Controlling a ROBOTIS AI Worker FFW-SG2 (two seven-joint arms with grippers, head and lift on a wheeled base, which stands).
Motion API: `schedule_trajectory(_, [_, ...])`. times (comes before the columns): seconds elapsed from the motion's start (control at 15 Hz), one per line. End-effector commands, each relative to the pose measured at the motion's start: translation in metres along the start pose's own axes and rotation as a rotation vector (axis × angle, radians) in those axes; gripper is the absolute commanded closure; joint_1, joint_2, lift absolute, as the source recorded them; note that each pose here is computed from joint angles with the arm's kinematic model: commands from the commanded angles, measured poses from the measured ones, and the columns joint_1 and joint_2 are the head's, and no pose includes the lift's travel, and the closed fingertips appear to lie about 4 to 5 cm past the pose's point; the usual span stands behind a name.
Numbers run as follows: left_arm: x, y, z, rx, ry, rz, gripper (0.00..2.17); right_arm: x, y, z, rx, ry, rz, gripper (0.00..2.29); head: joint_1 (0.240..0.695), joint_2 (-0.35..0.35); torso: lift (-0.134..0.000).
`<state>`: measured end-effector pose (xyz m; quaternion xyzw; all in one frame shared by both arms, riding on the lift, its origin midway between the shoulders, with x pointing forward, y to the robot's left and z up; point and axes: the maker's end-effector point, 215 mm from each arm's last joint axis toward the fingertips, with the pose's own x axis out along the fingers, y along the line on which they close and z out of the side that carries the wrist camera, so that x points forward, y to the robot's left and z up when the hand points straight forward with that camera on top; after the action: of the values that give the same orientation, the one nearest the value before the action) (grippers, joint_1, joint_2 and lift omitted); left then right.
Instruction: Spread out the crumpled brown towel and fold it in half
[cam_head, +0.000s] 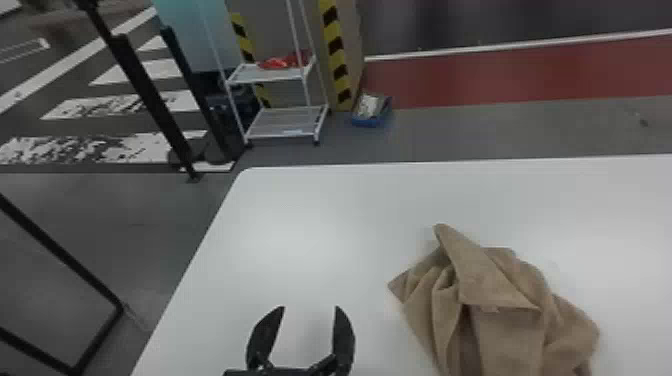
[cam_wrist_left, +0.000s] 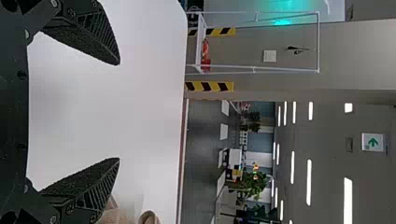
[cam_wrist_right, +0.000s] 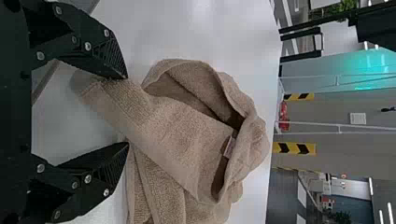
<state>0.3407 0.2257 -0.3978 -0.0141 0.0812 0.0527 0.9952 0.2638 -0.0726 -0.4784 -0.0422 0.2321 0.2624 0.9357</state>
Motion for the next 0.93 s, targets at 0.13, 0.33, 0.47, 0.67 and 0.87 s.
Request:
schedule_trajectory(0.13, [-0.001,-0.001,-0.001,0.000,0.002,-0.002,0.16,-0.001,0.006,0.008,-0.007,-0.021,0.024,1.00,0.695,0.298,-0.124])
schedule_trajectory(0.33, [-0.001,-0.001,-0.001,0.000,0.003,-0.002,0.16,-0.004,0.008,0.013,-0.006,-0.029,0.028,1.42,0.695,0.305,-0.124])
schedule_trajectory(0.47, [-0.002,-0.001,-0.002,0.000,0.005,0.000,0.16,-0.011,0.009,0.031,-0.014,-0.065,0.031,1.42,0.695,0.306,-0.124])
schedule_trajectory(0.67, [-0.002,-0.001,-0.001,0.001,0.003,-0.001,0.16,-0.019,-0.011,0.068,-0.041,-0.127,-0.005,1.42,0.695,0.305,-0.124])
schedule_trajectory(0.87, [-0.003,0.001,0.000,0.005,0.002,0.003,0.16,-0.030,-0.053,0.107,-0.046,-0.192,-0.081,1.42,0.695,0.263,-0.124])
